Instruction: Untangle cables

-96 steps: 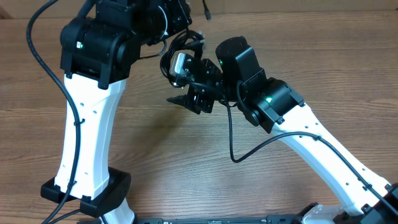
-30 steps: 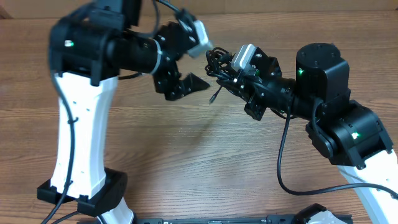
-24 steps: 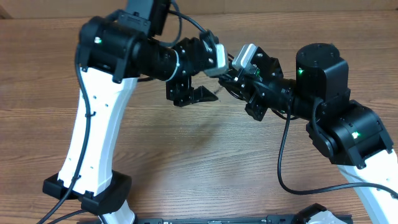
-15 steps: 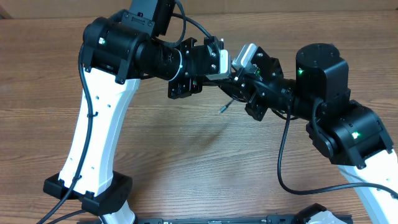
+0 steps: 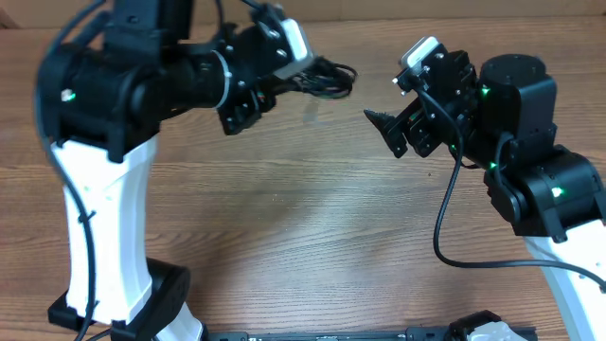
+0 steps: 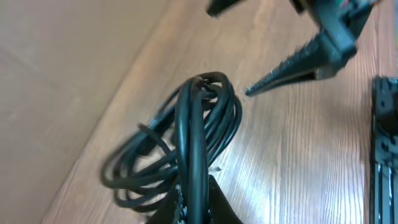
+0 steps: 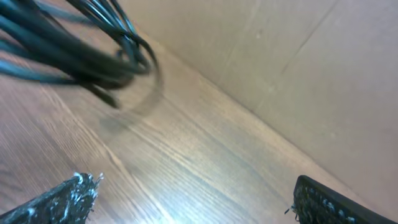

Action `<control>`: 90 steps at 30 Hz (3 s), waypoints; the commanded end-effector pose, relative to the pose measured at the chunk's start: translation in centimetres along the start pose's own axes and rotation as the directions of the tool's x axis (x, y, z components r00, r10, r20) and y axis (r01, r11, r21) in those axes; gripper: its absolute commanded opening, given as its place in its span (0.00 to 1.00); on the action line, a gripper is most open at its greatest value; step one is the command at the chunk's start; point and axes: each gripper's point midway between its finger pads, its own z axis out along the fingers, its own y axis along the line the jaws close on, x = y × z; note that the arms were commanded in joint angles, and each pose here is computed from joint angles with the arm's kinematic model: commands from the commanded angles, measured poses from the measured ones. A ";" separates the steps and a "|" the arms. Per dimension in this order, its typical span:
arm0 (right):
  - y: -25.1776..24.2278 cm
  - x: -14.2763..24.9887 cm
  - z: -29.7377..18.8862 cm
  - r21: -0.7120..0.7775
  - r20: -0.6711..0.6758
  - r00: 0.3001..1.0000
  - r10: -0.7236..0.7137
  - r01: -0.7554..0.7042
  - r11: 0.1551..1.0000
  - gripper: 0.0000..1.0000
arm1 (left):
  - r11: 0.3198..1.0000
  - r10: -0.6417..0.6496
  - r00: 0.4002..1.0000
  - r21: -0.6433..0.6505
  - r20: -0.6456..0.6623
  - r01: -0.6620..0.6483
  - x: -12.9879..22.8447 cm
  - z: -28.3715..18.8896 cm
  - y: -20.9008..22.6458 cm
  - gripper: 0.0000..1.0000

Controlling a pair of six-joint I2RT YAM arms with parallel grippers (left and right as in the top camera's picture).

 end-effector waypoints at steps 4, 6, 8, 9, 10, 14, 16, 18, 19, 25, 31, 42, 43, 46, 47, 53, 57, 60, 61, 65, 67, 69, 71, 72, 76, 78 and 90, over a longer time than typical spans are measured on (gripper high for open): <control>2.4 0.1 1.8 -0.163 -0.013 0.997 0.078 -0.079 0.983 1.00 | 0.991 -0.116 0.991 -0.056 0.066 0.120 -1.3 -2.1 0.5 0.04; 3.6 -0.4 2.3 -0.248 0.009 0.996 0.084 -0.080 0.965 1.00 | 0.990 -0.127 0.990 -0.053 0.068 0.130 -1.4 -2.1 0.4 0.04; 4.5 -1.5 2.3 -0.311 0.056 0.995 0.085 -0.063 0.948 1.00 | 0.988 -0.140 0.988 -0.052 0.068 0.143 -1.4 -2.1 0.4 0.04; 4.5 -2.4 2.2 -0.322 0.097 0.992 0.078 -0.043 0.946 1.00 | 0.986 -0.151 0.986 -0.055 0.069 0.155 -1.4 -2.1 0.5 0.04; 4.4 -3.4 1.8 -0.319 0.137 0.988 0.077 -0.030 0.947 1.00 | 0.985 -0.161 0.984 -0.055 0.071 0.165 -1.4 -2.1 0.5 0.04; 3.1 -9.0 -1.6 -0.267 0.334 0.935 0.117 -0.025 0.963 1.00 | 0.977 -0.202 0.976 -0.058 0.083 0.207 -1.6 -2.1 0.7 0.04; 2.8 -10.9 -3.7 -0.263 0.404 0.902 0.153 -0.046 0.964 1.00 | 0.969 -0.231 0.968 -0.063 0.103 0.238 -2.0 -2.2 1.1 0.04; 2.9 -12.0 -5.5 -0.275 0.442 0.875 0.198 -0.079 0.958 0.99 | 0.952 -0.287 0.948 -0.068 0.137 0.298 -2.7 -2.3 1.6 0.04; 2.9 -12.5 -6.6 -0.283 0.457 0.861 0.221 -0.095 0.954 0.99 | 0.935 -0.334 0.928 -0.067 0.165 0.349 -3.2 -2.4 2.0 0.04; 5.0 -12.9 -8.9 -0.363 0.481 0.850 0.214 -0.029 0.931 0.91 | 0.878 -0.457 0.863 -0.044 0.217 0.476 -4.2 -2.6 2.6 0.04; 7.1 -12.4 -8.4 -0.422 0.513 0.852 0.102 0.147 0.895 0.95 | 0.870 -0.482 0.850 0.003 0.214 0.493 -4.5 -2.6 1.9 0.04; 7.8 -8.9 -2.5 -0.445 0.418 0.909 -0.016 0.220 0.868 0.72 | 0.819 -0.574 0.804 0.119 0.157 0.561 -4.2 -2.4 -0.4 0.04; 7.8 -8.9 -2.5 -0.445 0.418 0.908 -0.016 0.220 0.868 0.62 | 0.816 -0.577 0.802 0.122 0.153 0.564 -4.2 -2.4 -0.4 0.04; 7.8 -8.9 -2.5 -0.445 0.418 0.908 -0.016 0.220 0.868 0.52 | 0.810 -0.586 0.798 0.124 0.141 0.573 -3.9 -2.3 -0.6 0.04; 7.8 -8.9 -2.5 -0.446 0.416 0.909 -0.015 0.219 0.868 0.55 | 0.809 -0.588 0.797 0.126 0.138 0.574 -3.9 -2.3 -0.7 0.04; 8.5 -8.7 -2.7 -0.478 0.411 0.911 -0.005 0.221 0.850 0.72 | 0.807 -0.588 0.797 0.175 0.138 0.565 -4.4 -2.5 -1.4 0.04; 8.3 -10.4 -3.6 -0.431 0.489 0.872 -0.037 0.278 0.858 0.78 | 0.817 -0.575 0.807 0.158 0.136 0.555 -4.1 -2.4 -1.3 0.04; 7.2 -12.1 -5.4 -0.347 0.545 0.836 -0.059 0.289 0.892 0.78 | 0.824 -0.565 0.816 0.139 0.122 0.549 -3.6 -2.3 -1.3 0.04; 6.7 -12.5 -5.9 -0.302 0.558 0.826 -0.075 0.287 0.909 0.78 | 0.826 -0.562 0.819 0.135 0.118 0.547 -3.5 -2.3 -1.3 0.04; 6.1 -12.9 -7.5 -0.241 0.566 0.819 -0.094 0.274 0.931 0.79 | 0.825 -0.563 0.818 0.136 0.114 0.549 -3.4 -2.3 -1.3 0.04; 5.9 -12.9 -8.1 -0.217 0.567 0.818 -0.101 0.266 0.939 0.79 | 0.824 -0.565 0.818 0.138 0.112 0.550 -3.4 -2.3 -1.4 0.04; 5.1 -13.0 -8.2 -0.173 0.559 0.822 -0.110 0.245 0.954 0.79 | 0.821 -0.569 0.816 0.142 0.106 0.554 -3.3 -2.3 -1.5 0.04; 4.3 -13.1 -7.9 -0.131 0.551 0.826 -0.120 0.228 0.965 0.80 | 0.815 -0.575 0.813 0.156 0.096 0.558 -3.3 -2.3 -1.9 0.04; 4.1 -13.0 -7.6 -0.124 0.545 0.829 -0.124 0.226 0.966 0.80 | 0.809 -0.581 0.809 0.175 0.089 0.561 -3.3 -2.3 -2.3 0.04; 3.2 -12.3 -4.9 -0.118 0.497 0.861 -0.111 0.193 0.974 0.80 | 0.780 -0.602 0.796 0.260 0.063 0.569 -3.6 -2.7 -4.0 0.04; 3.0 -11.8 -3.5 -0.134 0.474 0.875 -0.100 0.184 0.974 0.85 | 0.772 -0.608 0.793 0.266 0.046 0.577 -3.5 -2.8 -4.5 0.04; 2.9 -11.0 -1.5 -0.158 0.437 0.896 -0.080 0.165 0.974 0.05 | 0.794 -0.578 0.813 0.278 0.068 0.541 -4.2 -3.8 -6.0 0.04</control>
